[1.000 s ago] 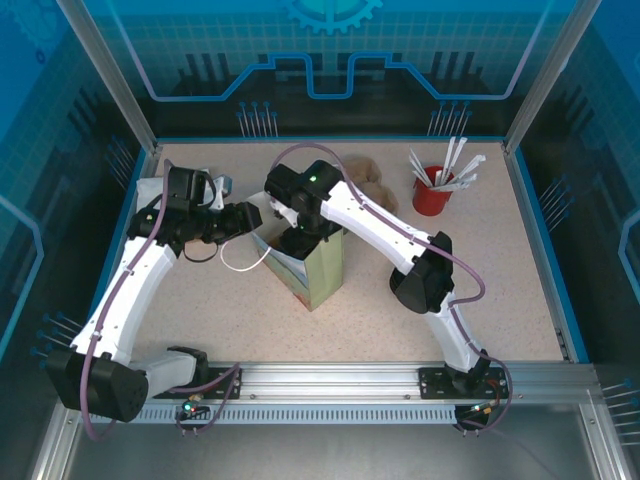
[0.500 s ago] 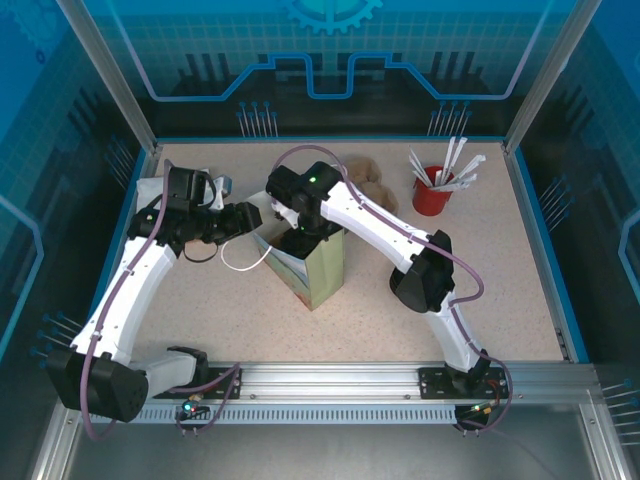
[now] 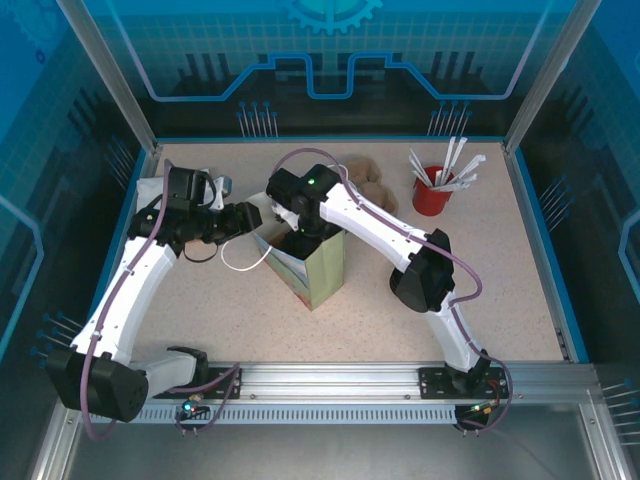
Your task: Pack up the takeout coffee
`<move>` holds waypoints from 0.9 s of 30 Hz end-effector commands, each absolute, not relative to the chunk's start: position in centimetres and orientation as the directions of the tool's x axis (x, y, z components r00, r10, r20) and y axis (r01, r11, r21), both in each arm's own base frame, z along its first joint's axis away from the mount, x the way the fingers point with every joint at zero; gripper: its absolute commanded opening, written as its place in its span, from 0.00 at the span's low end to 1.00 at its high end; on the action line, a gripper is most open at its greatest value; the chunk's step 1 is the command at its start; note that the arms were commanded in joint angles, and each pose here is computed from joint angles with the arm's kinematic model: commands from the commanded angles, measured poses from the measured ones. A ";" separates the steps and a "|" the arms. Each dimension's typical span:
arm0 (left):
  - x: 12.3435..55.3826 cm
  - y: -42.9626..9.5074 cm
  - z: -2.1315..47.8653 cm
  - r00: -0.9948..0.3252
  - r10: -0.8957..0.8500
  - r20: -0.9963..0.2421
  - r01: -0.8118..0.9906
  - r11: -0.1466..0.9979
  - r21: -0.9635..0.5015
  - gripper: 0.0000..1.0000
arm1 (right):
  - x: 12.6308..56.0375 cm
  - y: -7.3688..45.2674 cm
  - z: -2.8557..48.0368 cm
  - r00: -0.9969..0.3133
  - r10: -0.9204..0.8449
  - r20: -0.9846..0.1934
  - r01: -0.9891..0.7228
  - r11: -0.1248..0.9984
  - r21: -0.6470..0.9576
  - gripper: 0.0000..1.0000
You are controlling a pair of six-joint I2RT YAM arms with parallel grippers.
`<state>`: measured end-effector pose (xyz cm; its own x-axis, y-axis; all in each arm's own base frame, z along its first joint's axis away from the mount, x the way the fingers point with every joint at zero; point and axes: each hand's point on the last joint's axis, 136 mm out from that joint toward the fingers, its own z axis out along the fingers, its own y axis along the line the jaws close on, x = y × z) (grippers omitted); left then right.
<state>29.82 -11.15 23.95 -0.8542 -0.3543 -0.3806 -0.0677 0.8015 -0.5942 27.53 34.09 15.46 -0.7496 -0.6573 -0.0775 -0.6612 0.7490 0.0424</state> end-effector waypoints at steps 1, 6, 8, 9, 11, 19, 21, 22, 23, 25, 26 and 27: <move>29.2 -11.0 23.0 -0.867 -0.346 -0.357 -0.090 0.816 -0.572 0.58 | 27.8 33.5 15.4 -0.754 -0.653 -0.072 -0.657 0.753 0.049 0.78; 29.2 -10.9 22.8 -0.868 -0.348 -0.355 -0.097 0.819 -0.566 0.58 | 27.8 33.3 14.9 -0.753 -0.656 -0.056 -0.658 0.752 0.038 0.78; 29.2 -10.8 22.7 -0.868 -0.351 -0.352 -0.105 0.822 -0.560 0.58 | 27.8 33.2 14.8 -0.753 -0.656 -0.055 -0.658 0.752 0.037 0.78; 29.2 -10.7 22.6 -0.868 -0.351 -0.352 -0.106 0.823 -0.558 0.58 | 27.8 33.2 14.7 -0.751 -0.658 -0.057 -0.660 0.751 0.035 0.78; 29.2 -10.6 22.4 -0.868 -0.351 -0.351 -0.113 0.828 -0.550 0.58 | 27.8 33.2 14.6 -0.751 -0.658 -0.060 -0.660 0.750 0.034 0.78; 29.1 -10.2 22.1 -0.868 -0.351 -0.350 -0.124 0.838 -0.532 0.59 | 27.6 33.1 13.4 -0.746 -0.665 -0.046 -0.666 0.744 0.043 0.78; 29.1 -10.2 22.1 -0.868 -0.351 -0.351 -0.125 0.838 -0.531 0.59 | 27.6 33.1 13.2 -0.746 -0.664 -0.043 -0.666 0.745 0.044 0.78; 29.2 -10.2 22.0 -0.869 -0.351 -0.348 -0.127 0.839 -0.529 0.59 | 27.5 33.1 13.0 -0.745 -0.666 -0.042 -0.668 0.743 0.046 0.78; 29.1 -10.2 21.9 -0.869 -0.352 -0.348 -0.129 0.839 -0.528 0.59 | 27.5 33.2 12.9 -0.745 -0.666 -0.041 -0.667 0.743 0.047 0.78; 29.1 -10.2 21.9 -0.869 -0.352 -0.348 -0.128 0.839 -0.528 0.59 | 27.5 33.1 12.7 -0.744 -0.668 -0.037 -0.669 0.742 0.047 0.78; 29.2 -10.1 21.9 -0.869 -0.352 -0.348 -0.130 0.840 -0.526 0.59 | 27.4 33.1 12.6 -0.744 -0.668 -0.036 -0.668 0.742 0.049 0.78; 29.2 -10.1 21.8 -0.869 -0.352 -0.347 -0.132 0.841 -0.524 0.59 | 27.4 33.0 12.4 -0.744 -0.667 -0.032 -0.668 0.743 0.048 0.78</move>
